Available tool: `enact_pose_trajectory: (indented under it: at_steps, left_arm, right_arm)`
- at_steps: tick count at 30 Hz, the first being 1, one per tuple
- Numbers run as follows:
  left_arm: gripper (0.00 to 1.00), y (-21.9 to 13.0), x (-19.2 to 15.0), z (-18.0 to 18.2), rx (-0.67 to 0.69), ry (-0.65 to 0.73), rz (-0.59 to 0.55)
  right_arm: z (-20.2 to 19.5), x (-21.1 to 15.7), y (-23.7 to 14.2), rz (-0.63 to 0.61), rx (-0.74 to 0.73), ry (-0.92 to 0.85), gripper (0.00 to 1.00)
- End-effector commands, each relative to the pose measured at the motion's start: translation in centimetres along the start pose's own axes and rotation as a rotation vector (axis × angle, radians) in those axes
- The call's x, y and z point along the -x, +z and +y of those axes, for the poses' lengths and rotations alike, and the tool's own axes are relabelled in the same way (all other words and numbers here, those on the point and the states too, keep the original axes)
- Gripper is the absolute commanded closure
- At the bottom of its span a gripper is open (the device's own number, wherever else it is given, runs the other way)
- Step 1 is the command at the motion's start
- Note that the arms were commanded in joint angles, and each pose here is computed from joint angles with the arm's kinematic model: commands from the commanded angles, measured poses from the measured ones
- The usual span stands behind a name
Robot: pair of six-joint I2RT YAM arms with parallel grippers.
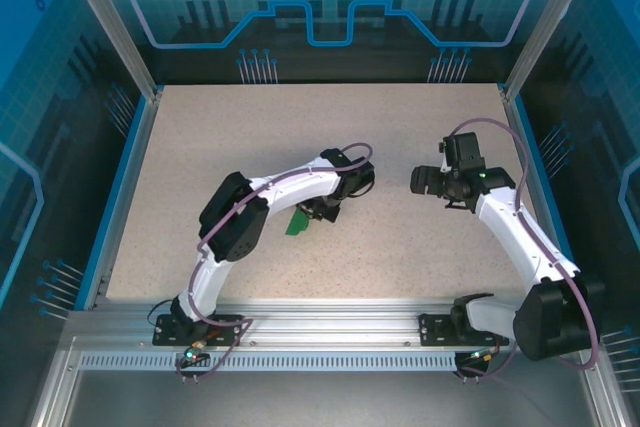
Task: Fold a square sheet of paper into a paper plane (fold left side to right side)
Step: Turn over the paper at the center of the table.
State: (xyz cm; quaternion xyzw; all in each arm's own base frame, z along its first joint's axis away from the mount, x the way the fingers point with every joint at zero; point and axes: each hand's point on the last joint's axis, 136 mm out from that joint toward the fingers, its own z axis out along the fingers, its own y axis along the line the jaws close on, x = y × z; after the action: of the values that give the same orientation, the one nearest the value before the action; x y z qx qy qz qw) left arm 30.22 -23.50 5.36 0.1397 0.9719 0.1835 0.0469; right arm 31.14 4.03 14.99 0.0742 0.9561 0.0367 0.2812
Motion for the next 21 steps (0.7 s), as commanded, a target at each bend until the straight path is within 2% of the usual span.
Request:
enact_pose_trajectory:
  at_steps: [1, 6, 11, 13, 18, 21]
  left_arm:
    - [0.87, 0.2, -0.1, -2.0, -0.121, 0.024, 0.085]
    - [0.83, 0.2, 1.5, -4.6, -0.302, 0.01, 0.113]
    - [0.6, -0.3, 2.8, -6.9, -0.495, -0.01, 0.135]
    - [0.56, -1.2, 3.3, -7.7, -0.589, -0.017, 0.135]
    - [0.5, -4.6, 4.7, -7.5, -0.774, -0.052, 0.04]
    - [0.47, -6.6, 5.7, -5.4, -0.893, -0.127, -0.042]
  right_arm:
    - [0.0, -0.8, 0.2, 0.022, 0.029, 0.034, 0.09]
    - [0.3, -1.4, 0.7, 0.044, 0.051, 0.048, 0.09]
    - [1.0, -2.0, 1.5, 0.077, 0.089, 0.056, 0.09]
    - [1.5, -2.3, 2.0, 0.099, 0.112, 0.06, 0.1]
    - [3.4, -2.8, 3.3, 0.14, 0.184, 0.057, 0.12]
    - [5.6, -2.9, 4.1, 0.16, 0.256, 0.049, 0.17]
